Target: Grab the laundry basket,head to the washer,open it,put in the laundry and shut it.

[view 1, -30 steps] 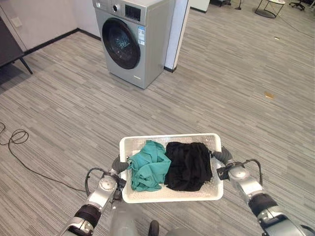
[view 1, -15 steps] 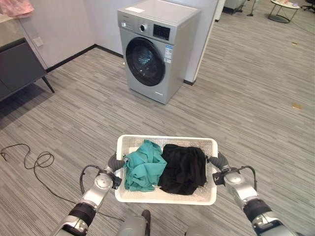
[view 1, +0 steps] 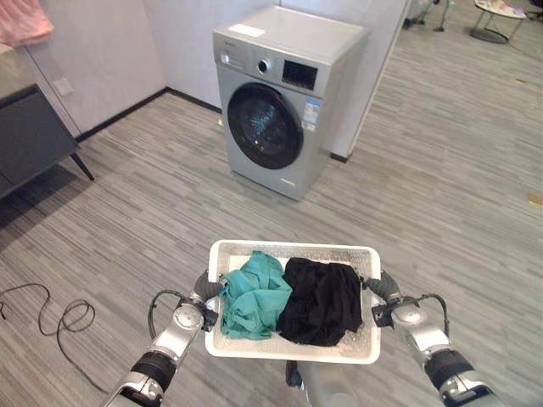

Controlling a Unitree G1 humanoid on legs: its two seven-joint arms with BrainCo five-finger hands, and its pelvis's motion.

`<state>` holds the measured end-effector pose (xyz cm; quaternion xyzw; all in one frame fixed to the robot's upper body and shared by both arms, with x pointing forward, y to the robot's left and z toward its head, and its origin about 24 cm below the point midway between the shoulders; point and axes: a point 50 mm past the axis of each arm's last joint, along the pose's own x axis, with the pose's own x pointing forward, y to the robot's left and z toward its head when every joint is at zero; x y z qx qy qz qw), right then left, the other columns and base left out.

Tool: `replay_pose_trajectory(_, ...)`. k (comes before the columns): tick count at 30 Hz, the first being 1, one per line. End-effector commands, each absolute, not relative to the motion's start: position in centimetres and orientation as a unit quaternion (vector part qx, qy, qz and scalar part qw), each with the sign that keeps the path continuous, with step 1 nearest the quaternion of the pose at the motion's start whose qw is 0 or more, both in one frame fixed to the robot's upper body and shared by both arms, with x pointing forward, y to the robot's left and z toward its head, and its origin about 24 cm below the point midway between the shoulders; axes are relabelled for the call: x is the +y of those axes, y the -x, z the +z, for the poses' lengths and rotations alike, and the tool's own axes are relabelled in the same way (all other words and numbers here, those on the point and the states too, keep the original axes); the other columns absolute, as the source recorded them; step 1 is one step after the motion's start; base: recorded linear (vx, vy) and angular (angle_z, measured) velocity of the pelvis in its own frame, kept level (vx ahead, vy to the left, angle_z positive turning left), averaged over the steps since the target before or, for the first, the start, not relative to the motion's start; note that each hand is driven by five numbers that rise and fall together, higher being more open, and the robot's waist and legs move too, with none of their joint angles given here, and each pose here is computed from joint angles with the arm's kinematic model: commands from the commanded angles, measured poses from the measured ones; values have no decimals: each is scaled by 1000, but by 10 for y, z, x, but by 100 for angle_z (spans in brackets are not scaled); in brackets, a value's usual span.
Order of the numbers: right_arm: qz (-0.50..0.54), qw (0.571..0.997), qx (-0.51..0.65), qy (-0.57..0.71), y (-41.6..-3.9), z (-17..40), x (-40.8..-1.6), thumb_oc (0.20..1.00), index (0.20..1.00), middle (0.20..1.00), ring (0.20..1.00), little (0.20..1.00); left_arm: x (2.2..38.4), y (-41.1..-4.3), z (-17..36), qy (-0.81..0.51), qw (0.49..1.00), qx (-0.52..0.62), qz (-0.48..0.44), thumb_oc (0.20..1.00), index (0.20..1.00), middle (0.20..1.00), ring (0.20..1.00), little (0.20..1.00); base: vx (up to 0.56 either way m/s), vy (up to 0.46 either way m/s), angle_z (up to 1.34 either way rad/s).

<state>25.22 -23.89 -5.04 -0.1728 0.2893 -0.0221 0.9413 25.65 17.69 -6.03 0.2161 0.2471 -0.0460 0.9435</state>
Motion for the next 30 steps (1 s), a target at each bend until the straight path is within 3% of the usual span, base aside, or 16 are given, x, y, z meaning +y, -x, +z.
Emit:
replay_pose_trajectory(1, 68, 980, 151, 111, -295, -2, -189, 200, 200, 200, 200, 200, 151, -283, -28, -232, 956, 151, -93, 200, 200, 200, 200, 200, 278, -224, 50)
replay_pose_trajectory(8, 44, 983, 150, 93, -284, -6, -197, 200, 200, 200, 200, 200, 143, -282, -32, -229, 955, 161, -102, 200, 200, 200, 200, 200, 266, -115, -3)
replay_pose_trajectory(30, 74, 982, 143, 104, -285, -6, -183, 200, 200, 200, 200, 200, 226, -269, -19, -257, 953, 160, 19, 200, 200, 200, 200, 200, 359, 239, -73)
